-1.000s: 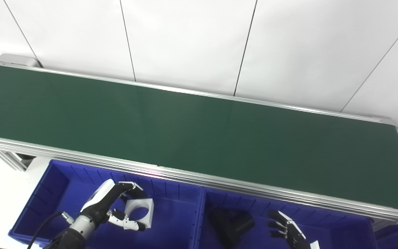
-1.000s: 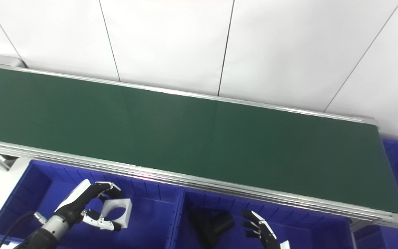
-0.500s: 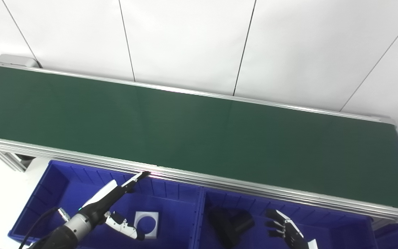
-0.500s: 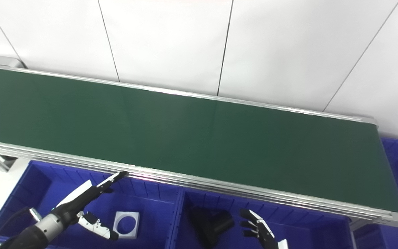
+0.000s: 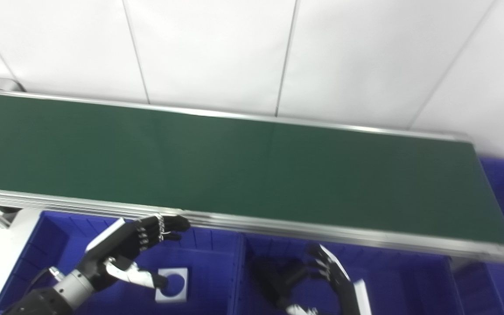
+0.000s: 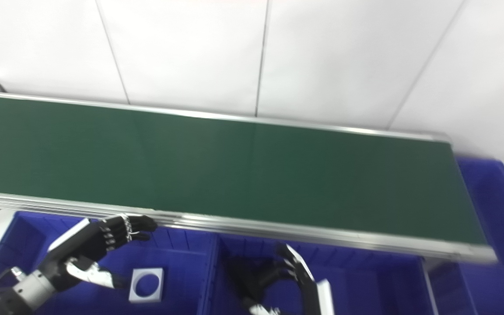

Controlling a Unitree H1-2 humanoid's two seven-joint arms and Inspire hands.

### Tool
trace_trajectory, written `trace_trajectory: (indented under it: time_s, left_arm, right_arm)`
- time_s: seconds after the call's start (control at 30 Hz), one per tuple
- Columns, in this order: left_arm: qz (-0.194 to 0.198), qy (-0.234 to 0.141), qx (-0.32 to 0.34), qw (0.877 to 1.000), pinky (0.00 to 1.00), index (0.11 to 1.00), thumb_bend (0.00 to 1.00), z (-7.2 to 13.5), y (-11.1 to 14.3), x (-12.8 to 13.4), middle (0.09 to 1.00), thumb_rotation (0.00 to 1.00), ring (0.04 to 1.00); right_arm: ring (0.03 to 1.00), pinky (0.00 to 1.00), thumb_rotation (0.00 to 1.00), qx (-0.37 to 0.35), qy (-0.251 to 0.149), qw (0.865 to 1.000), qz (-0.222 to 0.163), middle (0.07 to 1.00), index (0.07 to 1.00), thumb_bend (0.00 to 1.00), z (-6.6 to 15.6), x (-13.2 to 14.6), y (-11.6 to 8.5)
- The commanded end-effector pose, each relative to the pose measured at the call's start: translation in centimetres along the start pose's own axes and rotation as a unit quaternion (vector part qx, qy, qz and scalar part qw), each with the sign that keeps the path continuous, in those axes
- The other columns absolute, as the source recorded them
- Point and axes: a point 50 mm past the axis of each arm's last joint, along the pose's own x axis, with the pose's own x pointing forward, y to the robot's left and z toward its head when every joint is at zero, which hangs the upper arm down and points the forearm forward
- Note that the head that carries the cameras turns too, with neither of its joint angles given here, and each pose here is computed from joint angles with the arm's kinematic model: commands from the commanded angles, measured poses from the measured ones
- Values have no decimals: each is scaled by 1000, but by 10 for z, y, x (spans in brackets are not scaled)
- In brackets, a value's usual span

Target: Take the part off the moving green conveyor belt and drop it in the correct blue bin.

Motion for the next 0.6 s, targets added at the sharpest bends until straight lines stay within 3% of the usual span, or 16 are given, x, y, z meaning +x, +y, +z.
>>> trace_trajectory:
  time_s: [0.0, 0.13, 0.27, 0.3, 0.37, 0.43, 0.57]
  left_arm:
    - [-18, -25, 7, 999, 650, 510, 570, 13, 6, 6, 605, 31, 625]
    - [-6, -42, -49, 998, 664, 492, 513, 10, 7, 12, 622, 45, 621]
    - [31, -43, -82, 995, 791, 494, 509, -4, -3, 12, 674, 44, 686]
    - [37, -38, -82, 995, 825, 590, 631, -6, -4, 11, 694, 22, 707]
    - [47, -30, -75, 996, 867, 713, 740, -10, -9, 9, 749, 3, 751]
    - [55, -24, -71, 996, 912, 788, 742, -13, -13, 8, 838, 0, 805]
    - [68, -23, -80, 994, 977, 859, 688, -20, -26, 6, 896, 0, 832]
  right_arm:
    - [752, 662, 0, 3, -11, 1000, -15, 823, 856, 672, 6, 1, 0]
    - [762, 673, 0, 18, -2, 999, -35, 839, 880, 684, 10, 3, 5]
    - [801, 687, 33, 21, 3, 999, -43, 885, 926, 677, 11, 6, 7]
    - [809, 689, 55, 20, 5, 999, -43, 888, 928, 676, 11, 7, 7]
    - [821, 699, 82, 22, 9, 999, -42, 895, 932, 677, 12, 7, 6]
    - [832, 707, 103, 24, 13, 999, -40, 901, 935, 676, 13, 8, 5]
    - [838, 711, 140, 21, 21, 999, -35, 902, 927, 681, 13, 9, 2]
